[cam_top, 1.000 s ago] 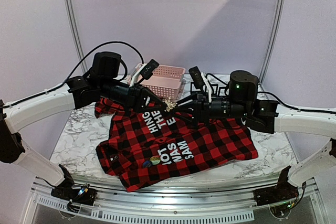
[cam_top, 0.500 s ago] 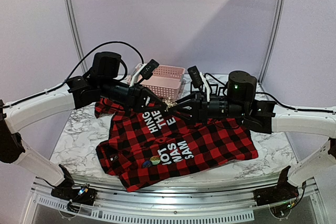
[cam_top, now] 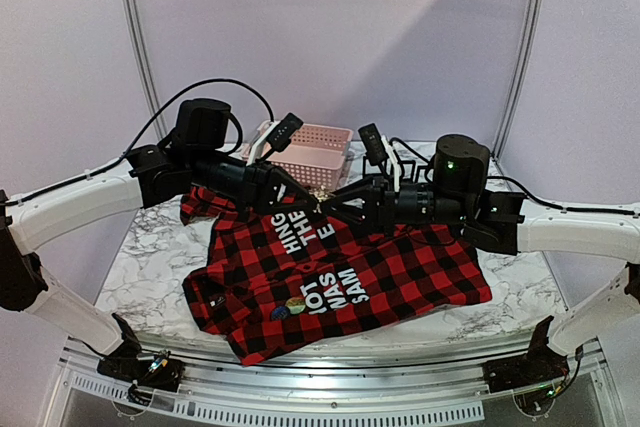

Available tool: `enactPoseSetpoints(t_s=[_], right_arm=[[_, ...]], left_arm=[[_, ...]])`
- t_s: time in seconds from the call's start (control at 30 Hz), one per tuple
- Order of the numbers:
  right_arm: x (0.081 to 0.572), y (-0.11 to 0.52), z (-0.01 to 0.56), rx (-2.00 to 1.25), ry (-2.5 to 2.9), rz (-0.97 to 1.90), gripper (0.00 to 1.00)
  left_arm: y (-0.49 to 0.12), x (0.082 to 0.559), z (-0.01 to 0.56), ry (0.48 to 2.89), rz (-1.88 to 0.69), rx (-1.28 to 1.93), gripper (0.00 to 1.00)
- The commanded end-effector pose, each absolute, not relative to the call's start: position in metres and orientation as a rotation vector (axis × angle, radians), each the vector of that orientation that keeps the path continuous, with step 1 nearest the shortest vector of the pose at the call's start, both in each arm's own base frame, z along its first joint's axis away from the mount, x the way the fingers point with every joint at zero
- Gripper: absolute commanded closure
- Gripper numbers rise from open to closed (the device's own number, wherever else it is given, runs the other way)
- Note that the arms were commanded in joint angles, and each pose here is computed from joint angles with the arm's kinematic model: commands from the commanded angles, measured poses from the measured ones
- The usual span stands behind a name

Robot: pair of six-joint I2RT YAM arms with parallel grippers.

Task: Remove the brooch from the garment
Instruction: Close the brooch at the center of the board.

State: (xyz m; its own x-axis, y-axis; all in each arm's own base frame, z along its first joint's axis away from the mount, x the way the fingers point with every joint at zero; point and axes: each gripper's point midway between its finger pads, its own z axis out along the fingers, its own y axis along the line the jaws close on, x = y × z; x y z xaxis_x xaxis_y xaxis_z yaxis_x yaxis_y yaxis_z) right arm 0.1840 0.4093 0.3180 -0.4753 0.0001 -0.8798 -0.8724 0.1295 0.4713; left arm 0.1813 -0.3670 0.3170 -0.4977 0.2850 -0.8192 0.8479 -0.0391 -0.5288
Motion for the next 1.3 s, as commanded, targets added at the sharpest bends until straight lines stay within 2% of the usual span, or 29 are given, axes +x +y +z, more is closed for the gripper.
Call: enactPoseSetpoints(t_s=[0.0,1.27], right_arm=[[0.190,0.411,0.314,-0.818,1.662,1.427,0.69],[0.220,0.411,0.296,-0.653,1.802,1.329,0.75]], left_arm=[[-0.365,0.182,0.326,1.737,-1.561,1.202,1.00],[-0.364,0.179,0.328,1.729,-1.558,1.211,1.00]])
